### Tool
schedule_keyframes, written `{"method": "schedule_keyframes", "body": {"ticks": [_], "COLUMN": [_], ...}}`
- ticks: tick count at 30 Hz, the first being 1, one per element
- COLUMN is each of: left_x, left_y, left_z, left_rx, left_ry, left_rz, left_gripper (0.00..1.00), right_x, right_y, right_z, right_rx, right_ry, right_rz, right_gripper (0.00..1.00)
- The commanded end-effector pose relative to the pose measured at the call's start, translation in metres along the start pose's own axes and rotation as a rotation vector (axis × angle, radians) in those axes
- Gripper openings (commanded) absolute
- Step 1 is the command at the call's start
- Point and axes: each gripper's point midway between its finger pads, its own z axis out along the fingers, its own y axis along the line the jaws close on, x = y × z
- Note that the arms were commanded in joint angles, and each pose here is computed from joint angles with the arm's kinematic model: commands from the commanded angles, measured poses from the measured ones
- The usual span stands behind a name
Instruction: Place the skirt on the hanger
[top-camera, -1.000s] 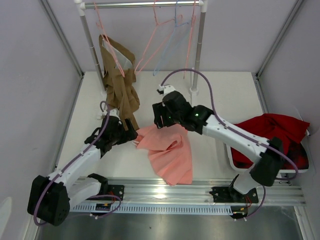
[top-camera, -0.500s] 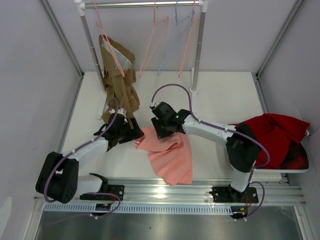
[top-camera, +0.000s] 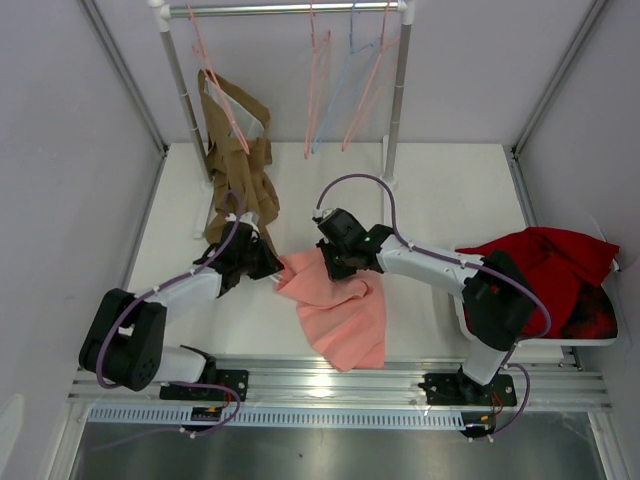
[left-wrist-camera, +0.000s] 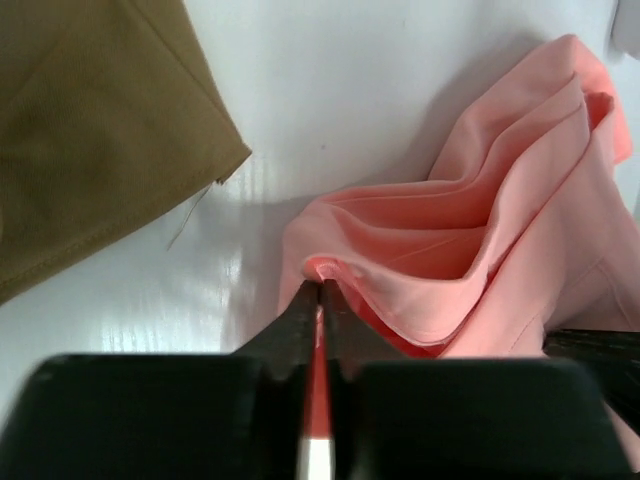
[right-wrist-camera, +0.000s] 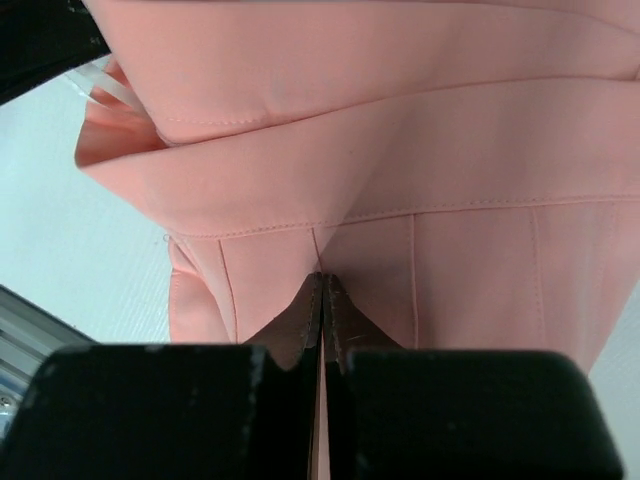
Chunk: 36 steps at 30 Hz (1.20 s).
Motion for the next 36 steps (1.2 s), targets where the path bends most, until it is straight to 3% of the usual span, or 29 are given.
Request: {"method": "schedule_keyframes", "body": {"ticks": [1,6,9,11,12,15,21,27,32,35,36], "left_x": [-0.028,-0.037,-0.034,-0.025,-0.017,-0.003,0.020,0.040,0.047,0.050,0.051], "left_y": [-0.023,-0.011,-0.007,-0.004,0.000,0.006,0.009,0.007,0.007,0.010,0.011], "left_z": [-0.007,-0.022,-0.034,-0.038,-0.041,-0.049,-0.053,-0.055,-0.053,-0.051,-0.051], "left_rx": [0.045,-0.044,-0.047,-0.054,-0.060,-0.075,-0.061,-0.050,-0.041,-0.049,-0.052], "left_ry": [-0.071,-0.121,-0.153,-0.148,-0.148,-0.165,-0.153,-0.125,-0.121,-0.116,-0.115], "left_rz": [0.022,0.006,-0.017,-0.037,-0.039,-0.056,-0.087,-0.088,-0.095,-0.099,-0.099], "left_gripper": [0.00,0.00,0.00,0.00,0.00,0.00,0.00,0.00,0.00,0.00,0.00], "right_x": [-0.014,-0.006,-0.006,-0.011,-0.014,-0.029,-0.059,-0.065,-0.042,-0.026,-0.023], "right_y": [-0.002,-0.020,-0.028,-0.029,-0.031,-0.031,-0.026,-0.032,-0.043,-0.047,-0.047], "right_z": [-0.019,-0.020,-0.022,-0.023,-0.022,-0.023,-0.025,-0.012,0.009,0.017,0.016], "right_rx": [-0.002,0.035,0.027,0.022,0.026,0.042,0.049,0.140,0.229,0.252,0.260], "right_ry": [-0.062,-0.052,-0.058,-0.068,-0.066,-0.084,-0.131,-0.086,-0.012,0.029,0.033], "right_rz": [0.011,0.044,0.080,0.089,0.093,0.103,0.130,0.123,0.092,0.083,0.078], "right_gripper": [0.00,0.00,0.19,0.25,0.36,0.53,0.68,0.71,0.71,0.65,0.54]}}
